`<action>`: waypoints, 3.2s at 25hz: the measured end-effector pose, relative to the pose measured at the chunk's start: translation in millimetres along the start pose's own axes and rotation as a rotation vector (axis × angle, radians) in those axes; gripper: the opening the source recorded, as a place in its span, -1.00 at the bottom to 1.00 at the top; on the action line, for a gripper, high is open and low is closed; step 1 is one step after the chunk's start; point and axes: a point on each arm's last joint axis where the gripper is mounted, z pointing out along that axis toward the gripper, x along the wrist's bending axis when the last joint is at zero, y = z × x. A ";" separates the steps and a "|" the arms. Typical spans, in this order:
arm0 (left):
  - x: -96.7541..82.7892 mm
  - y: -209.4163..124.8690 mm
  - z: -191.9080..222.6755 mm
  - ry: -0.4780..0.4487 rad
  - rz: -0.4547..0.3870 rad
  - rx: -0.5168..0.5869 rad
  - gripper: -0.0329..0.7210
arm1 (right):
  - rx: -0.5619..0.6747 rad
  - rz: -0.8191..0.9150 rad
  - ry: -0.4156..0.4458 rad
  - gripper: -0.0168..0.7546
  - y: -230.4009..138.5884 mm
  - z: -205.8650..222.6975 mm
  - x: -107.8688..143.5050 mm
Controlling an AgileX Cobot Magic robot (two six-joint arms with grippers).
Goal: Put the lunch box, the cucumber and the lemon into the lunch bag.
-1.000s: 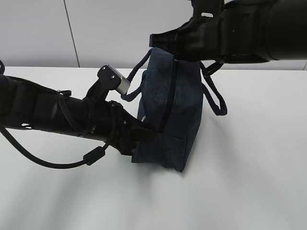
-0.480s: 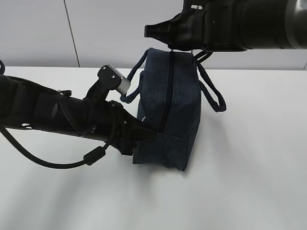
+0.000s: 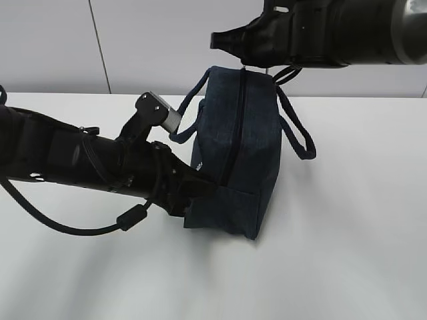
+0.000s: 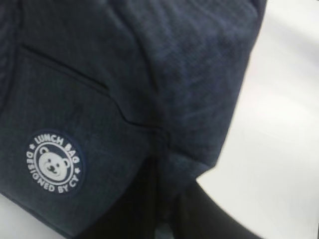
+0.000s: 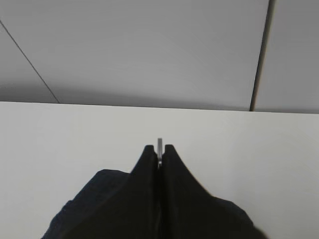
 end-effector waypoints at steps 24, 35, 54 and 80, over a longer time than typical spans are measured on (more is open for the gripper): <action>-9.7 58.2 -51.8 0.031 -0.371 -0.037 -0.01 | 0.000 -0.018 0.043 -0.96 0.2 0.1 3.3; -9.0 103.3 -72.3 0.080 -0.453 0.185 -0.06 | -0.001 -0.020 0.054 -0.96 0.2 0.0 4.3; 29.5 126.8 -29.5 0.120 -0.563 0.180 0.05 | -0.001 -0.022 0.066 -0.96 0.2 -0.1 5.5; 39.6 107.2 -5.2 0.070 -0.518 0.248 -0.90 | 0.015 -0.027 0.057 -0.96 -6.0 5.3 4.5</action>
